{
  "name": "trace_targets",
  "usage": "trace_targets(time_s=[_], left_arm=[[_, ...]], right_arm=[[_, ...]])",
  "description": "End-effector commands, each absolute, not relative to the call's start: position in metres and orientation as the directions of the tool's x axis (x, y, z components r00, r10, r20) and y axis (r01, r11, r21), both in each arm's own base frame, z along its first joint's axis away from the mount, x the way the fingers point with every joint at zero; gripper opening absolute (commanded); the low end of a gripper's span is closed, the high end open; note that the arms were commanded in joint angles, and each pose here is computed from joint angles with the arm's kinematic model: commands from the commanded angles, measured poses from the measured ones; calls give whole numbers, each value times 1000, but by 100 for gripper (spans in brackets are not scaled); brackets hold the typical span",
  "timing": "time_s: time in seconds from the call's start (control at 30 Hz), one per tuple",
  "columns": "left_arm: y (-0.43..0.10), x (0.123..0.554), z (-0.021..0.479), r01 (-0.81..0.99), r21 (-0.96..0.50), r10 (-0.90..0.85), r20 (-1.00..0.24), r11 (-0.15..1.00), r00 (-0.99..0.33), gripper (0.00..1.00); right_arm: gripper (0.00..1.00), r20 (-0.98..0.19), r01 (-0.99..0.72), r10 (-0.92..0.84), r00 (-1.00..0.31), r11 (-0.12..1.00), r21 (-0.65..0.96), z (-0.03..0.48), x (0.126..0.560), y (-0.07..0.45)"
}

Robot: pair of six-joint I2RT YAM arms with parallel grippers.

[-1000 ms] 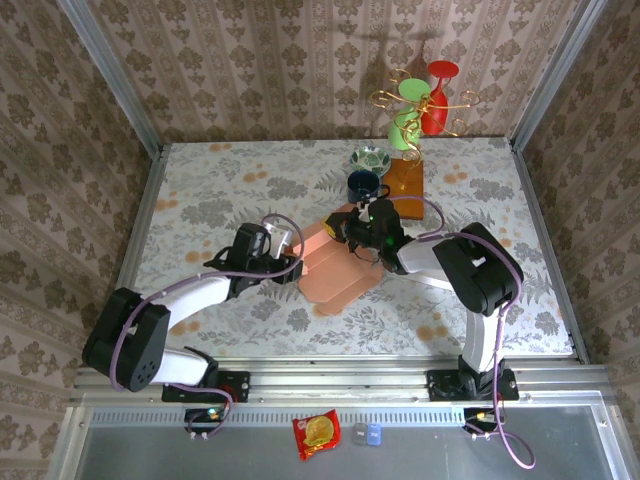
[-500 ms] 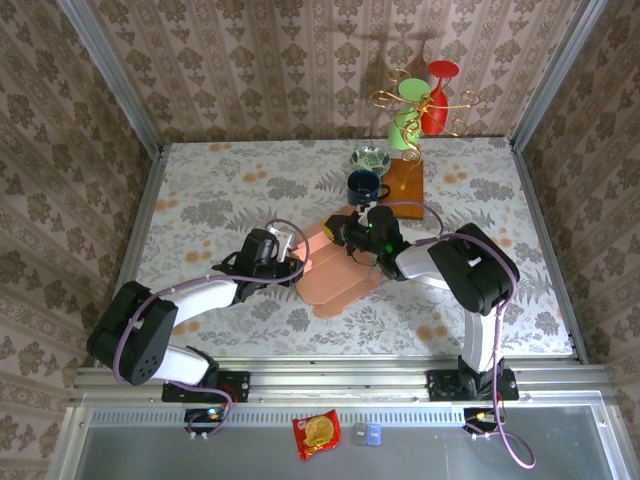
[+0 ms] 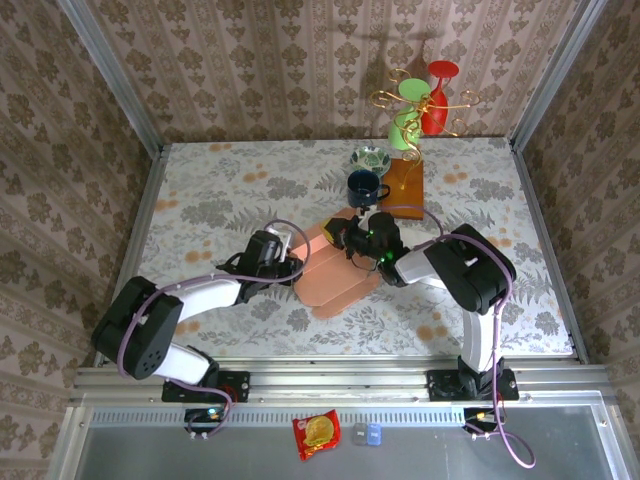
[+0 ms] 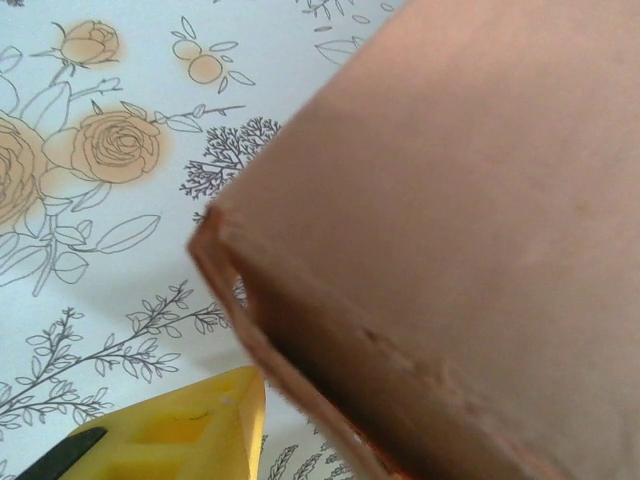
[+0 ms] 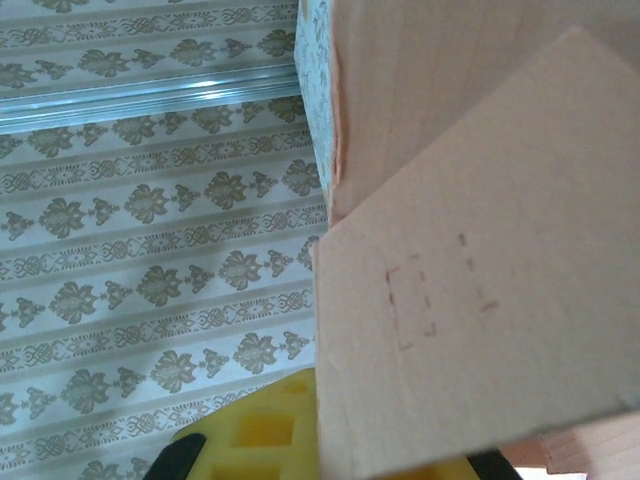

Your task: Fold the paper box

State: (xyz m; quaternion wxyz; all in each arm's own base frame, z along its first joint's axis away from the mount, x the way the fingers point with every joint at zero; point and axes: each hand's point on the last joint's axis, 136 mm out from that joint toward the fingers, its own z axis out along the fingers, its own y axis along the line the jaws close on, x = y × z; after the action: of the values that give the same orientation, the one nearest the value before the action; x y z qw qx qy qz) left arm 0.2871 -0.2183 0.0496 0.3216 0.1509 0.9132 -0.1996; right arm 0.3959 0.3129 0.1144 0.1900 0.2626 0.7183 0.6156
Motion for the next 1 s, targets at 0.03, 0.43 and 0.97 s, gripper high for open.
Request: trace_targets(time_s=[0.03,0.43,0.97], left_arm=[[-223,296,56,378,-261,122,-660,888,-741,39],[-217,302,49,246,-205,67,-623,947,-779,7],[-208,311,66,159,-133,38,-638,978,-769,0]], right_arm=[[0,74,210,623,-778,149,966,80,387,310],[0,105,230,633,-767,118,966,84,387,314],[49,83,280,660,-747,199,939,121,382,302]])
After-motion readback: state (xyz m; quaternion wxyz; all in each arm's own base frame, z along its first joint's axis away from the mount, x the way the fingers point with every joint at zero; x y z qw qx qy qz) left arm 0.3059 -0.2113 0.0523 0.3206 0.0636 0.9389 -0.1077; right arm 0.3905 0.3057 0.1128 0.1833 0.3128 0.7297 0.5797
